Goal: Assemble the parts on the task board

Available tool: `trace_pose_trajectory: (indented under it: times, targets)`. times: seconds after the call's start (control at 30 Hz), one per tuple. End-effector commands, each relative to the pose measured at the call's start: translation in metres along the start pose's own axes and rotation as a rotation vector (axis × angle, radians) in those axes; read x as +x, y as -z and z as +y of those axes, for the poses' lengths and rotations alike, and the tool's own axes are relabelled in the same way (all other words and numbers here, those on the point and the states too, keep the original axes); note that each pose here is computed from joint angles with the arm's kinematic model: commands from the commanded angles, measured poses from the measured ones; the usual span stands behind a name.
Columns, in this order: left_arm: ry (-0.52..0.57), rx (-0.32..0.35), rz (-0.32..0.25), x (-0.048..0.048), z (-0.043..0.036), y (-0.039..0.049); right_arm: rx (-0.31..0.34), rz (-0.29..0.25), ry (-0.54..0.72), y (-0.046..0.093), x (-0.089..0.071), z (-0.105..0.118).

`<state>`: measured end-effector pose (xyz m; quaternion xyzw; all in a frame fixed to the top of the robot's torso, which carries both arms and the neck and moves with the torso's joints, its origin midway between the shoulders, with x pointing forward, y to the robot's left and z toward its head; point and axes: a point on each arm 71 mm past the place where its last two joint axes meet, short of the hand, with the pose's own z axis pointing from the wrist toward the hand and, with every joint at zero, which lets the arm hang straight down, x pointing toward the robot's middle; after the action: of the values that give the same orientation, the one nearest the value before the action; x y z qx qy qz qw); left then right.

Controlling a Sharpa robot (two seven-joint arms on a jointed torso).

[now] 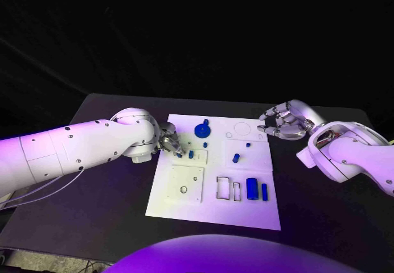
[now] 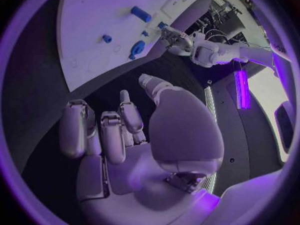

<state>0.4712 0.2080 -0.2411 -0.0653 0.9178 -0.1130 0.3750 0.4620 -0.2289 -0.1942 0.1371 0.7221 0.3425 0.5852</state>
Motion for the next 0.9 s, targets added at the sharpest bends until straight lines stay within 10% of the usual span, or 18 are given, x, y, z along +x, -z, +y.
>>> trace_pose_trajectory:
  times: [0.03, 0.9]
  targets:
    - [-0.003, -0.001, 0.024, 0.0033, -0.0007, -0.0008, -0.007, 0.000, 0.003, 0.0002, 0.0004, 0.0006]
    - [0.017, -0.013, 0.000, 0.0006, 0.0028, -0.0013, -0.003, -0.001, 0.003, 0.0002, -0.0001, -0.0007]
